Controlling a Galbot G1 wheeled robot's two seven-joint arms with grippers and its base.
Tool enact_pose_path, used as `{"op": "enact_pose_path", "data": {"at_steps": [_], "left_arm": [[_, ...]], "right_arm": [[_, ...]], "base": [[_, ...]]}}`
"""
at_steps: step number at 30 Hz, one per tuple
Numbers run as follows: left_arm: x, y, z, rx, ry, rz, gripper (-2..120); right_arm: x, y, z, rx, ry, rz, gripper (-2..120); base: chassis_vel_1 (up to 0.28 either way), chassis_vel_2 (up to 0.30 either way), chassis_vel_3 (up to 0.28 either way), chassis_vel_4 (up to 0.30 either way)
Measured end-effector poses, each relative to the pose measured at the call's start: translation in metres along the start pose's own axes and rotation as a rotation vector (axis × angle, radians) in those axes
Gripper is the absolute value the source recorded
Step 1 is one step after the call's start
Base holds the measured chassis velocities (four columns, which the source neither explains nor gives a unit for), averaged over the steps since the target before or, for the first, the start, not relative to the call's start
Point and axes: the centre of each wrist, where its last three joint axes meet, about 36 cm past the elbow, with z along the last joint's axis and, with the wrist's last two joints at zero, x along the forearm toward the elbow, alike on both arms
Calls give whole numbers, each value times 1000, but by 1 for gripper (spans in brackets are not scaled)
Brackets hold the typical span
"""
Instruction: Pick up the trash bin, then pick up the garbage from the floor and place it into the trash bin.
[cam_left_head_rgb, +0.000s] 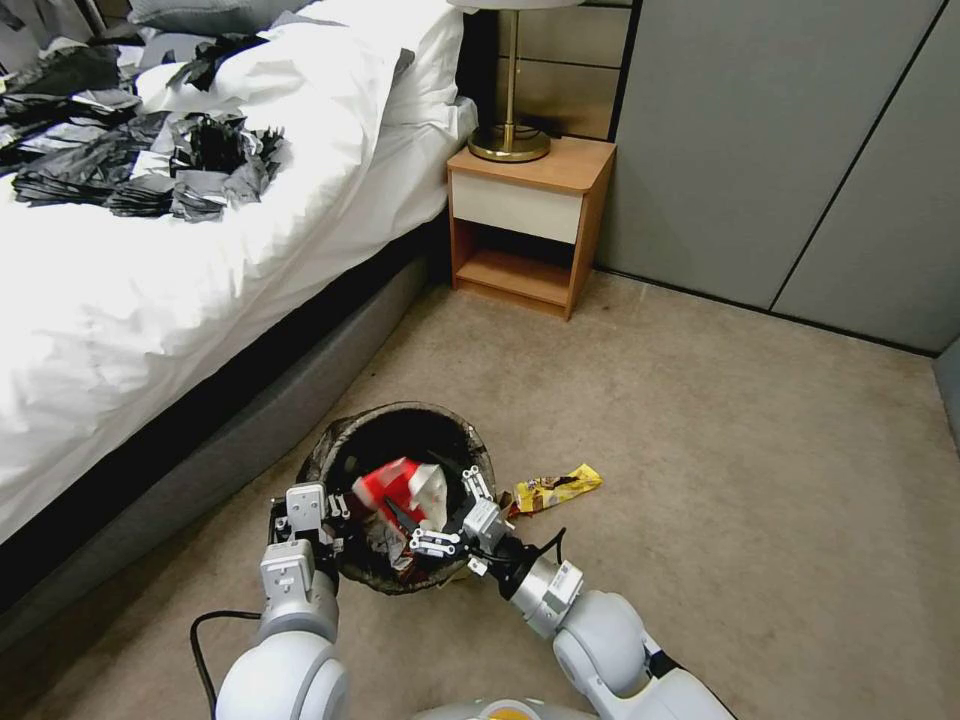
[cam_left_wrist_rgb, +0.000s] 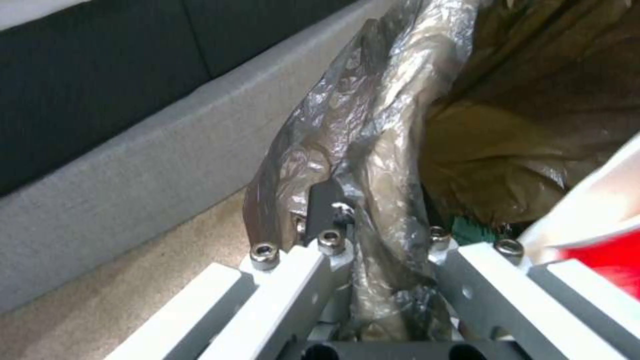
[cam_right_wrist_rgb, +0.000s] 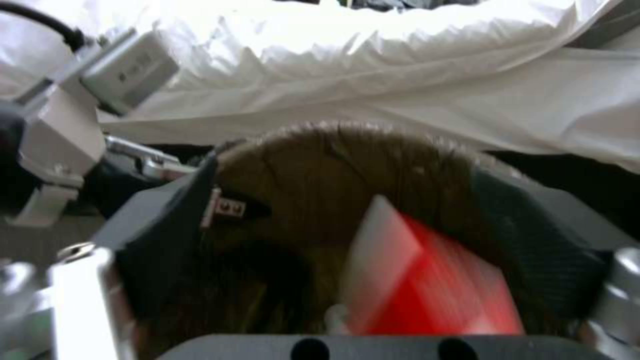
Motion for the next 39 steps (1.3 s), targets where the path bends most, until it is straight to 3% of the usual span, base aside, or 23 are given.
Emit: {"op": "enact_pose_path", "data": {"at_steps": [13, 19, 22, 26, 28, 33, 39], "left_arm": [[-1, 0, 1, -2, 3, -1, 1], [-4, 0, 2, -4, 4, -3, 1], [-7, 1, 4, -7, 8, -9, 1], [-9, 4, 4, -8, 5, -15, 1], [-11, 8, 2, -4, 1, -23, 1], [-13, 14, -1, 2, -6, -31, 1], [-14, 17, -5, 9, -12, -33, 1]], "right_arm": [[1, -5, -10, 18, -23, 8, 100], [-1, -11, -37, 64, -92, 46, 100], [-1, -14, -84, 151, -205, 131, 100], [6, -12, -119, 197, -278, 213, 100], [20, -6, -142, 209, -315, 312, 100], [52, 2, -144, 226, -260, 472, 100], [74, 16, -126, 210, -184, 550, 100]], "base": [[0, 0, 0, 0], [0, 0, 0, 0], [0, 0, 0, 0], [0, 0, 0, 0], [0, 0, 0, 0], [0, 0, 0, 0], [0, 0, 0, 0]]}}
